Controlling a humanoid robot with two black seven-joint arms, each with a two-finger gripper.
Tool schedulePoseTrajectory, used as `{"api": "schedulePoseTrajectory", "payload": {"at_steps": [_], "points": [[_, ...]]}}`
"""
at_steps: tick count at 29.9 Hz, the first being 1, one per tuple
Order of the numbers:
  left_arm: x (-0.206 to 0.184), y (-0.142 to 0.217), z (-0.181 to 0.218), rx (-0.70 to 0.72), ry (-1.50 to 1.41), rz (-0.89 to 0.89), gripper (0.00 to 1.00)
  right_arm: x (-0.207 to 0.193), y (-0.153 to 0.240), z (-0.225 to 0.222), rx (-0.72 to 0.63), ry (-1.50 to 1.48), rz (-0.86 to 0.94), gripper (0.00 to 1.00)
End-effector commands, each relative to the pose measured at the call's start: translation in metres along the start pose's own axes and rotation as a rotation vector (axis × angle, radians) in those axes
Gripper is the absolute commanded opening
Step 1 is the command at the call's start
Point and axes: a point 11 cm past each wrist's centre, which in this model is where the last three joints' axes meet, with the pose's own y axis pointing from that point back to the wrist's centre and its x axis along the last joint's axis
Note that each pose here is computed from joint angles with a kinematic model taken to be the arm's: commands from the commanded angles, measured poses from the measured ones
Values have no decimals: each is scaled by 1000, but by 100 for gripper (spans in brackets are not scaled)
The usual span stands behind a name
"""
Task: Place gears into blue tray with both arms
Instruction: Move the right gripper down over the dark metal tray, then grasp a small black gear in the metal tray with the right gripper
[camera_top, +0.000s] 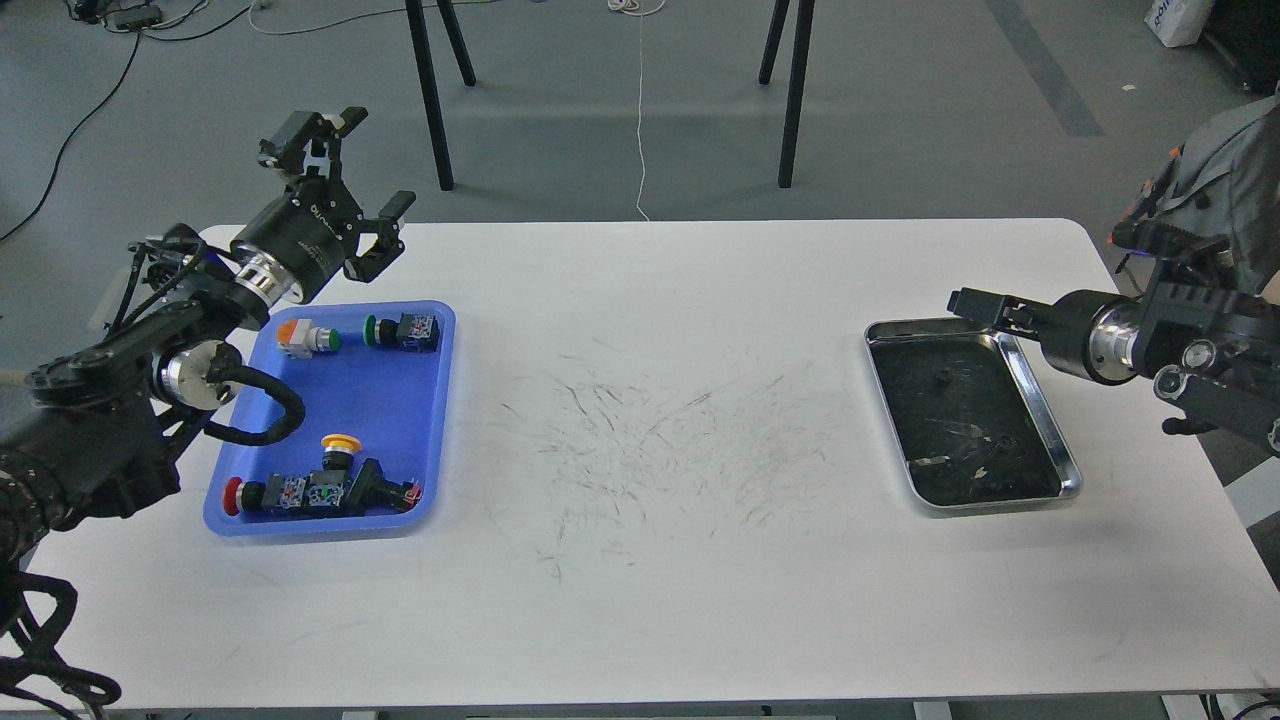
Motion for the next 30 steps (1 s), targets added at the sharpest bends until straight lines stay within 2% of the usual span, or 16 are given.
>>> {"api": "schedulePoseTrajectory", "payload": {"at_steps": [1,16,30], "points": [[0,0,0,0,0,0,100,-2,-1,8,-26,67,-7,97],[-1,-1,-1,0,2,-2,100,-46,-35,-5,-41,191,-97,95],[-1,0,-1,-1,4,-1,100,-54,-39,-5,-45,249,-118,78]]}}
